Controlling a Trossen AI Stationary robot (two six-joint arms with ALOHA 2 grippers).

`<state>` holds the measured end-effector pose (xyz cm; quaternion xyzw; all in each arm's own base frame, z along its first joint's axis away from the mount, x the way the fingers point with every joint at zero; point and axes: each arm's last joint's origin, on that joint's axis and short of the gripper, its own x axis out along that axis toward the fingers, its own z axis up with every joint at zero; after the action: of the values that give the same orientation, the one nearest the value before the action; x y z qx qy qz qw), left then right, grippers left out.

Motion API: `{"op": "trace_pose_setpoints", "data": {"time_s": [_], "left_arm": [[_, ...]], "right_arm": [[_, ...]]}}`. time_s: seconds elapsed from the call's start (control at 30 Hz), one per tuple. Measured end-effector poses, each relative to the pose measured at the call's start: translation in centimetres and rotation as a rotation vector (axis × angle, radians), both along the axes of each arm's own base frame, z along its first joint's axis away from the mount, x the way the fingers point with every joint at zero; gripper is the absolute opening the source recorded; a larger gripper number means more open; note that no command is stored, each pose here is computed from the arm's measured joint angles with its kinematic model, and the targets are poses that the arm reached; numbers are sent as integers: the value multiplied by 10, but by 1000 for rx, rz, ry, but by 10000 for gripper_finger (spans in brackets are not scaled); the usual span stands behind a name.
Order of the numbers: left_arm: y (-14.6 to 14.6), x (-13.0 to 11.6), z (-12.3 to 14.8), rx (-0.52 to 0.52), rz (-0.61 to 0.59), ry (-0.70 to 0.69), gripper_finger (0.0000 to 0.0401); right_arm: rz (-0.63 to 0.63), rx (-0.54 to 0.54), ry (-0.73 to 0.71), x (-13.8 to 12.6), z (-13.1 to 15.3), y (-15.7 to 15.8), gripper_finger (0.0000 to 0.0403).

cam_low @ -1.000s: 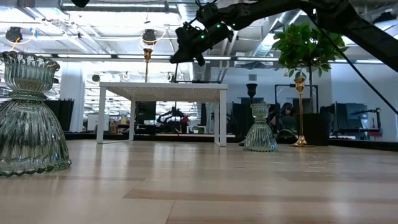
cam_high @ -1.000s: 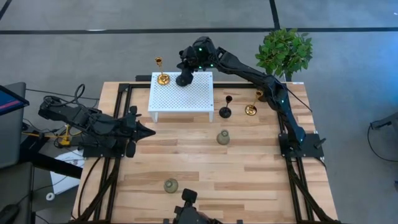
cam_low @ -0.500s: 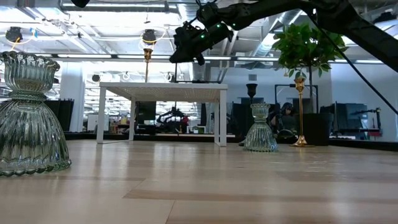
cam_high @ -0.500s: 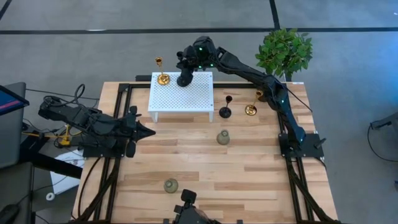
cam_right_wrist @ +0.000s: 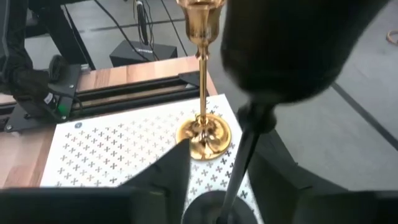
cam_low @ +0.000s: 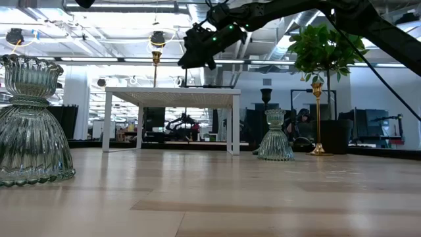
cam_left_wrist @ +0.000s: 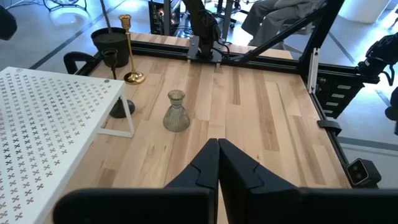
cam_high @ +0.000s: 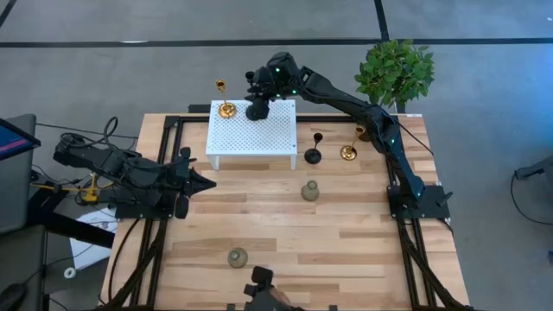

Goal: Pick & Place candle stick holders
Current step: Put the bottom black candle holder on the shelf, then put the top transparent candle holder on the shelf

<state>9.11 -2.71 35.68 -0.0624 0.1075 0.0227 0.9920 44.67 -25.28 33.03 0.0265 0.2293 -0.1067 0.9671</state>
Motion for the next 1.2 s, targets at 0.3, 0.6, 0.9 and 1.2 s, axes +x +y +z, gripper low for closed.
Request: {"op": "trace_pose_setpoints", "data": {"time_s": [0.3,0.6,0.9,1.2], "left_arm": [[0,0,0,-23,6,3,5],[0,0,-1,-22,5,5,5],[0,0,-1,-18,5,6,5],[0,0,-1,-10,4,12,5]], "right_arm": [[-3,71,108,-21,10,6,240],[66,198,277,-71,53,47,209],[238,246,429,-106,88,125,123],[294,249,590,-112,89,179,68]]}}
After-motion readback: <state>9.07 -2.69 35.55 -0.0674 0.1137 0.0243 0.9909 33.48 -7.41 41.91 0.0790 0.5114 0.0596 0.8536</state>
